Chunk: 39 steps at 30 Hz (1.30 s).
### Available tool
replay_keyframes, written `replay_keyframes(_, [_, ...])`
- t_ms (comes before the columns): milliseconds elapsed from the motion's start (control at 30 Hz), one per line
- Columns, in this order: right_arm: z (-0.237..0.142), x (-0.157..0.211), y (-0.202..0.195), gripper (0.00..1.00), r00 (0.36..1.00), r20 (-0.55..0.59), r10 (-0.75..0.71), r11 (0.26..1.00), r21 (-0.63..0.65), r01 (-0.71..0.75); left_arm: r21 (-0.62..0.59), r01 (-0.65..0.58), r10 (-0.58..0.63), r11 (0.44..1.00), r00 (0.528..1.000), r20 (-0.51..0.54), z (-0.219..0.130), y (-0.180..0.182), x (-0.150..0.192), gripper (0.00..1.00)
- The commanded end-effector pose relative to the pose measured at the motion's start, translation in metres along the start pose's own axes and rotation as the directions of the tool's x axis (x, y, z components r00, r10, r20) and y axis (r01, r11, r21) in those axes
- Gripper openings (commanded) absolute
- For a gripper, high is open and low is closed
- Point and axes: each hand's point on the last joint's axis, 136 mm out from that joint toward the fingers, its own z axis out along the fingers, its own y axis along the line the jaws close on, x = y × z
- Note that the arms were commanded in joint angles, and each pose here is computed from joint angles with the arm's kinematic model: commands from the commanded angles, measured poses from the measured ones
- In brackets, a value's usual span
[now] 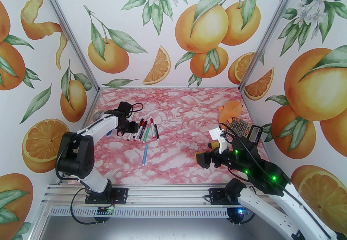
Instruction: Open the pen caps
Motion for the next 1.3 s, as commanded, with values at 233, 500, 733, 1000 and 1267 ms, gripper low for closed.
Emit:
replay_keyframes(233, [-0.002, 0.001, 0.0, 1.0, 1.0, 0.013, -0.012, 1.0, -0.003, 0.012, -0.045, -0.024, 0.024, 0.999, 1.0, -0.003, 0.018, 0.009, -0.023, 0.37])
replay_keyframes(500, [-0.004, 0.0, 0.0, 1.0, 1.0, 0.024, -0.012, 1.0, 0.003, 0.012, -0.063, -0.024, 0.022, 0.998, 0.999, -0.036, 0.034, 0.013, -0.026, 0.34])
replay_keyframes(733, [-0.004, 0.0, -0.001, 1.0, 1.0, 0.024, -0.011, 1.0, 0.005, 0.011, -0.082, -0.022, 0.017, 0.996, 0.998, -0.062, 0.043, 0.018, -0.022, 0.29])
replay_keyframes(1000, [-0.005, -0.001, -0.001, 1.0, 0.999, 0.03, -0.011, 1.0, 0.008, 0.011, -0.109, -0.014, 0.006, 0.994, 0.997, -0.073, 0.047, 0.022, -0.019, 0.21])
replay_keyframes(1267, [-0.006, -0.002, -0.002, 1.0, 0.999, 0.042, -0.01, 1.0, 0.012, 0.01, -0.079, -0.015, 0.013, 0.997, 1.0, -0.025, 0.023, 0.014, -0.029, 0.14])
